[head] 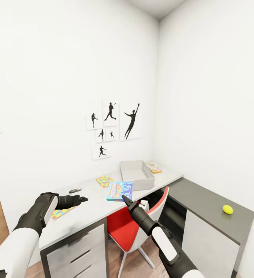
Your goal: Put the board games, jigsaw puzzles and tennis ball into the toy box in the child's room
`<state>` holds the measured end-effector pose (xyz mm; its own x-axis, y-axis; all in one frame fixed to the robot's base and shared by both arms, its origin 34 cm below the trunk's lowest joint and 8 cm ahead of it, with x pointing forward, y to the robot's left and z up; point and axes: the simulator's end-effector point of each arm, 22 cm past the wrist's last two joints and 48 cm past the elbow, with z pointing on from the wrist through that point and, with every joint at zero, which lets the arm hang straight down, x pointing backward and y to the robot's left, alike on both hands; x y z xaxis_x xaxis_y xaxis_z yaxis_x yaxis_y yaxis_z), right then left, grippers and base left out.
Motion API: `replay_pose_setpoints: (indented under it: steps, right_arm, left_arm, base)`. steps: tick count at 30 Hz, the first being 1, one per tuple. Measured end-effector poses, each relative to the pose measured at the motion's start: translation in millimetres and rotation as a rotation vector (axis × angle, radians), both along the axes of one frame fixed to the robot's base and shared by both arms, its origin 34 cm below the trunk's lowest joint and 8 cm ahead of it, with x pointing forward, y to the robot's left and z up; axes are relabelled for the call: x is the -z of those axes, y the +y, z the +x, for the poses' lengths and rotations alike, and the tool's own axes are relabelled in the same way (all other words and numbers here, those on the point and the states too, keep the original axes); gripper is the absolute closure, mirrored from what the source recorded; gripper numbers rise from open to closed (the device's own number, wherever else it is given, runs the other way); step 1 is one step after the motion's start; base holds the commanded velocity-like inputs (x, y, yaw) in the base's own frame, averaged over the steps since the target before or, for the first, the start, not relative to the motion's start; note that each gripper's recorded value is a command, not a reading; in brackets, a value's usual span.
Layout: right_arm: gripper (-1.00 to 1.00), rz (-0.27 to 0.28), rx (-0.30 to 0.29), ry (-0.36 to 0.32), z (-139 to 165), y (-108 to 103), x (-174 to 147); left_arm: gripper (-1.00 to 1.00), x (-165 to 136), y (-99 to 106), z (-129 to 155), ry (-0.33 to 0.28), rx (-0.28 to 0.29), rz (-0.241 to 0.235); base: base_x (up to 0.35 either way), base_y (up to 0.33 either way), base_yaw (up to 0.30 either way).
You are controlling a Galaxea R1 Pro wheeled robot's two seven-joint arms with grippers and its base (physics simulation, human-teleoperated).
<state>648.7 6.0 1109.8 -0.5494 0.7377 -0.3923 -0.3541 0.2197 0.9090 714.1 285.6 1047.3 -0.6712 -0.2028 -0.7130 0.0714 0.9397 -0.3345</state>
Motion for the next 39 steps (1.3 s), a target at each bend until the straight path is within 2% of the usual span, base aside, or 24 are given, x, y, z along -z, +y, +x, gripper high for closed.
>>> replay_pose_setpoints:
  steps: [16, 39]
  right_arm:
    - [1.0, -0.001, -0.003, 0.014, 1.0, 0.9, 7.1]
    - [1.0, 0.001, -0.001, 0.016, -5.6, 0.0, -4.8]
  left_arm:
    - [-1.0, 7.8, -0.3, 0.6, 0.014, -0.001, -0.001]
    - [-1.0, 0.4, 0.0, -7.3, 0.027, -0.001, 0.0]
  base:
    - [0.0, 0.0, 0.0]
    - [0.0, 0.0, 0.0]
